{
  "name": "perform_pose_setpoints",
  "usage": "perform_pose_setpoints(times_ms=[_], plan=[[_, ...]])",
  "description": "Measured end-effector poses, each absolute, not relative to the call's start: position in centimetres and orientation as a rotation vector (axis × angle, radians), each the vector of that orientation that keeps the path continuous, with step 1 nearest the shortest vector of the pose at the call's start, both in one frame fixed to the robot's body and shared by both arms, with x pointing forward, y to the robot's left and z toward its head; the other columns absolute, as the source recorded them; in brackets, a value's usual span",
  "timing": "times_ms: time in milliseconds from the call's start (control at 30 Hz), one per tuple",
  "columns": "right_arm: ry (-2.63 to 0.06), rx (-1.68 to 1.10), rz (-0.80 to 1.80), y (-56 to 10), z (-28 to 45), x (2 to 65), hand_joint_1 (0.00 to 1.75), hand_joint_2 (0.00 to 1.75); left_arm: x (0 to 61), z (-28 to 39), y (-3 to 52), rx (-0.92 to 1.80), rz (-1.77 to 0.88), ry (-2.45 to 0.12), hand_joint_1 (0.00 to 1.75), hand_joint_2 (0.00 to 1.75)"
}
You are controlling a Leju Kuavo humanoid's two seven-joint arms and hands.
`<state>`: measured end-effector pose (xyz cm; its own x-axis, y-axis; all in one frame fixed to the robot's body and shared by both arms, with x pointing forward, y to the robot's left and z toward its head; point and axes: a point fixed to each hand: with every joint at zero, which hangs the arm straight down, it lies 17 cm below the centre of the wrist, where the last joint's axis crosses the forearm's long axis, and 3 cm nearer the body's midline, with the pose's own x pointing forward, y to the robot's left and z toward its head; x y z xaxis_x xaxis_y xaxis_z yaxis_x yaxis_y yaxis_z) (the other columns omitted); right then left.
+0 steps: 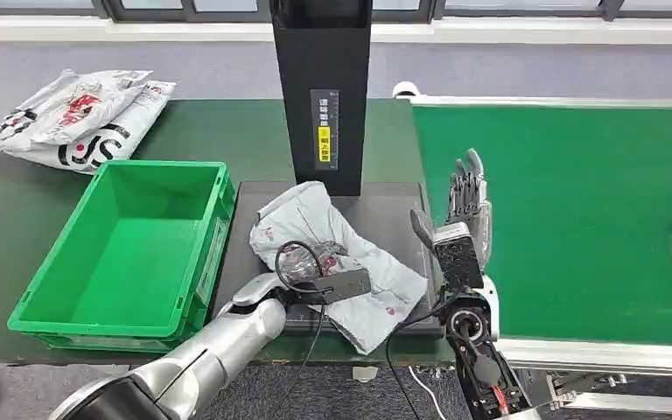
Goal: Moved the parcel from conveyor to table for the left to box.
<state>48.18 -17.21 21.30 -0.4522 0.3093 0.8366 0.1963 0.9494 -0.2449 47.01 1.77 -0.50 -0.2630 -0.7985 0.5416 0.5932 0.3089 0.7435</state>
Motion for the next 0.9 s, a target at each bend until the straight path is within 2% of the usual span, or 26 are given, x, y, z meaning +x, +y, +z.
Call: perform_pose_setpoints(times_ms=[267,433,700,900], plan=[[-2.060,-0.374,0.159,-17.0,21.4,47.6,0.00,1.75,47.5,-0.1,2.0,0.257,-1.353,-1.270,1.75,1.75],[-2.046,-0.393,0.165,-17.5,20.9,46.7,0.00,1.75,49.4,2.8,2.3,0.311,-1.206,-1.417,1.75,1.75],[-2.054,-0.421,0.154,-18.0,20.7,46.2,0.00,1.75,55.1,17.7,3.1,0.562,-0.957,-1.859,1.75,1.75],[-2.055,-0.422,0.148,-18.1,20.8,46.2,0.00,1.75,55.7,22.7,3.8,0.682,-0.898,-1.998,1.75,1.75]])
